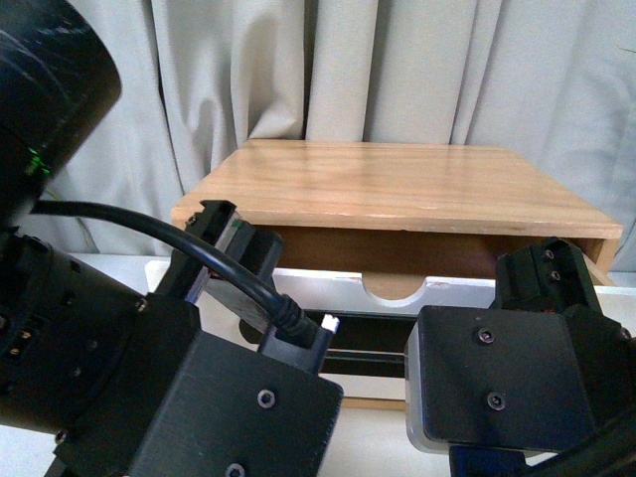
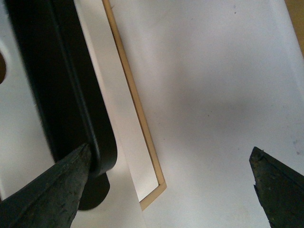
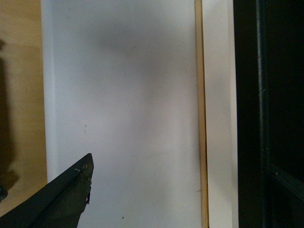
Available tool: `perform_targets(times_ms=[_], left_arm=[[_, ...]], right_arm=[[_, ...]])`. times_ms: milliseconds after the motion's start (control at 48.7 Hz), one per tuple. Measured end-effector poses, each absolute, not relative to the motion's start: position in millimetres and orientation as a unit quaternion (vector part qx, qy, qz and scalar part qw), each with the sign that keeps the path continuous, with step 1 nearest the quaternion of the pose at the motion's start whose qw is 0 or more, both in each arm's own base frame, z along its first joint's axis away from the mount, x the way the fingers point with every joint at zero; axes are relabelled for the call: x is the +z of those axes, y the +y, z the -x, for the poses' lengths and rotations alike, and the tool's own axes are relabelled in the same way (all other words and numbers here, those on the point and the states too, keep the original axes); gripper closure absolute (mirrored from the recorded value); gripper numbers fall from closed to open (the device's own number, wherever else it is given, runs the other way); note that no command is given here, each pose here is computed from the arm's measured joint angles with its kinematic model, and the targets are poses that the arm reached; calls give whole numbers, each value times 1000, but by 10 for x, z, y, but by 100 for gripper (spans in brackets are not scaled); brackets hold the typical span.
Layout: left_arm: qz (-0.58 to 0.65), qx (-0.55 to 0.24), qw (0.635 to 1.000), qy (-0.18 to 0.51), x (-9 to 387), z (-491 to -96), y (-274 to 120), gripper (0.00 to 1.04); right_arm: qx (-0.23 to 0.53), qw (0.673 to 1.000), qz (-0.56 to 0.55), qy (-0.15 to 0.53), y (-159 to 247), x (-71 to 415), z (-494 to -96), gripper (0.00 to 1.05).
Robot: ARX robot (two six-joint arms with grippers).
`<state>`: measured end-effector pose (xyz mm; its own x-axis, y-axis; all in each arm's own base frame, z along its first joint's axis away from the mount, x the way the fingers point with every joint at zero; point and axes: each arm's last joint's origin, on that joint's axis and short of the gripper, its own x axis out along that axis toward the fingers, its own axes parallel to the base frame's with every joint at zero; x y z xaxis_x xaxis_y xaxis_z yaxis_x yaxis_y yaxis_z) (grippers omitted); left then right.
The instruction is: Pull drawer
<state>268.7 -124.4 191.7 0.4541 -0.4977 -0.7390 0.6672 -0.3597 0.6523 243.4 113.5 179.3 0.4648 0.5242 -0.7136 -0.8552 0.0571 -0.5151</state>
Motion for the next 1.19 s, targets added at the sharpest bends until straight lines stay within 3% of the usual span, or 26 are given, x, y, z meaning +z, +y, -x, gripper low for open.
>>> perform_targets(times_ms=[164, 451, 1006, 1129, 1190], left_arm=[[-619, -488, 612, 66, 1959, -2716, -1117, 6], [-580, -475, 661, 33, 2091, -2709, -1060, 6], [-431, -315, 843, -73, 2513, -2563, -717, 6], [-357, -279, 887, -86, 2484, -2309, -506, 6], [-312, -254, 913, -58, 2399, -2178, -393, 6]], right_arm=[[470, 729, 479, 135, 1095, 1879, -2437, 9], [434, 762, 472, 91, 1008, 2004, -2444, 9], [319, 860, 398, 8, 600, 2286, -2069, 9], [263, 898, 351, -26, 454, 2354, -1896, 9], [228, 915, 332, -30, 384, 2340, -1797, 9]])
